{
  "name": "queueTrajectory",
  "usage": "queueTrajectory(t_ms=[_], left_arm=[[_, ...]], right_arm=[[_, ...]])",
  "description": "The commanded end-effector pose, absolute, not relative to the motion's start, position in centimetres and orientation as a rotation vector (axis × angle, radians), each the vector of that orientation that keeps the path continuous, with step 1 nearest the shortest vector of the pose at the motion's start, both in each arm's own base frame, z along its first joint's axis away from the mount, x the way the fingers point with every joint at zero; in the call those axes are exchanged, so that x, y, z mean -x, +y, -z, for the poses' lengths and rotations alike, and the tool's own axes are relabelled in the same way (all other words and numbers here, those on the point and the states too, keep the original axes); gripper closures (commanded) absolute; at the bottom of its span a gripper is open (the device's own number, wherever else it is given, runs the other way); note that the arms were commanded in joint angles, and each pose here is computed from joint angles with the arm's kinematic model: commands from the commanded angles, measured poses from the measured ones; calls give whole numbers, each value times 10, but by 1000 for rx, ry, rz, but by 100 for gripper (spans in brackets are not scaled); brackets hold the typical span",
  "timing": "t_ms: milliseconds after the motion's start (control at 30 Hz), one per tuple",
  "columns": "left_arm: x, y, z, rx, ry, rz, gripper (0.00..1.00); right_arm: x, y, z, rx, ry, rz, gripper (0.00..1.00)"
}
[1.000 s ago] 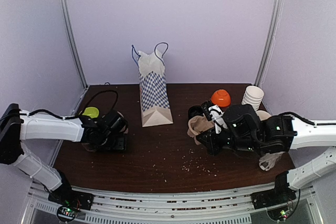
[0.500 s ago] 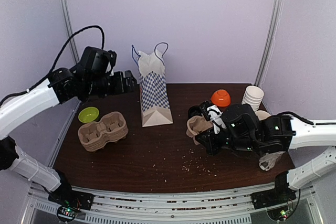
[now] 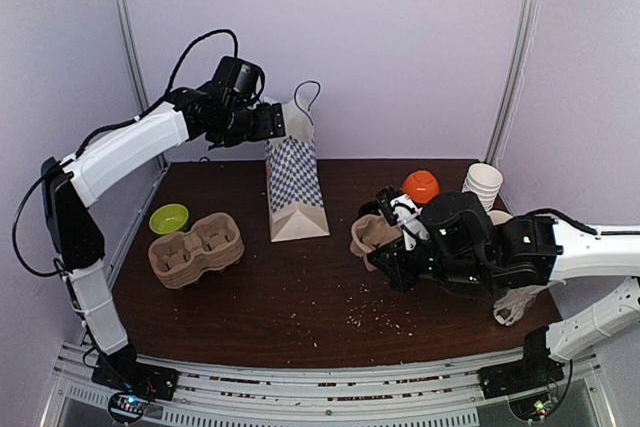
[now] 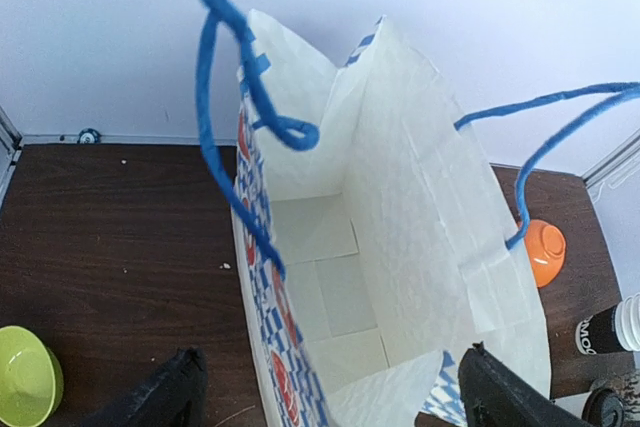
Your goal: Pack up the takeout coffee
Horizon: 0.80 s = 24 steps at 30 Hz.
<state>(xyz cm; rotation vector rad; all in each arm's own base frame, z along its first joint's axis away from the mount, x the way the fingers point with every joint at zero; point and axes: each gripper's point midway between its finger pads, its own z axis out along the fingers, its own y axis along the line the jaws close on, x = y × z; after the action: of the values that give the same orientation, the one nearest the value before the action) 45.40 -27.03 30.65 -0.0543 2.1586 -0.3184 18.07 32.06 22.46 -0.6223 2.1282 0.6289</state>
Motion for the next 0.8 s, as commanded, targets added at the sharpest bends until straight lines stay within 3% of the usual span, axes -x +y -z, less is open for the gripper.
queueTrajectory(t_ms=[0,233,467,633,767], left_arm=[[-473,-271,-299,27,2179,251,12],[-489,-260,-264,24,2243,171,29],[-485,-272,-270,-74,2241,234,68],[-470,-274,-278,-130,2243,271,77],[-455,-278,-287,-189,2234,304,91]], right_arm=[[-182,323,-235,630,2103,-651,100],[-180,320,-231,647,2109,-647,100],[-179,318,-219,692,2133,-597,100],[-180,316,-217,696,2143,-575,100],[-180,316,-219,689,2142,-576,100]])
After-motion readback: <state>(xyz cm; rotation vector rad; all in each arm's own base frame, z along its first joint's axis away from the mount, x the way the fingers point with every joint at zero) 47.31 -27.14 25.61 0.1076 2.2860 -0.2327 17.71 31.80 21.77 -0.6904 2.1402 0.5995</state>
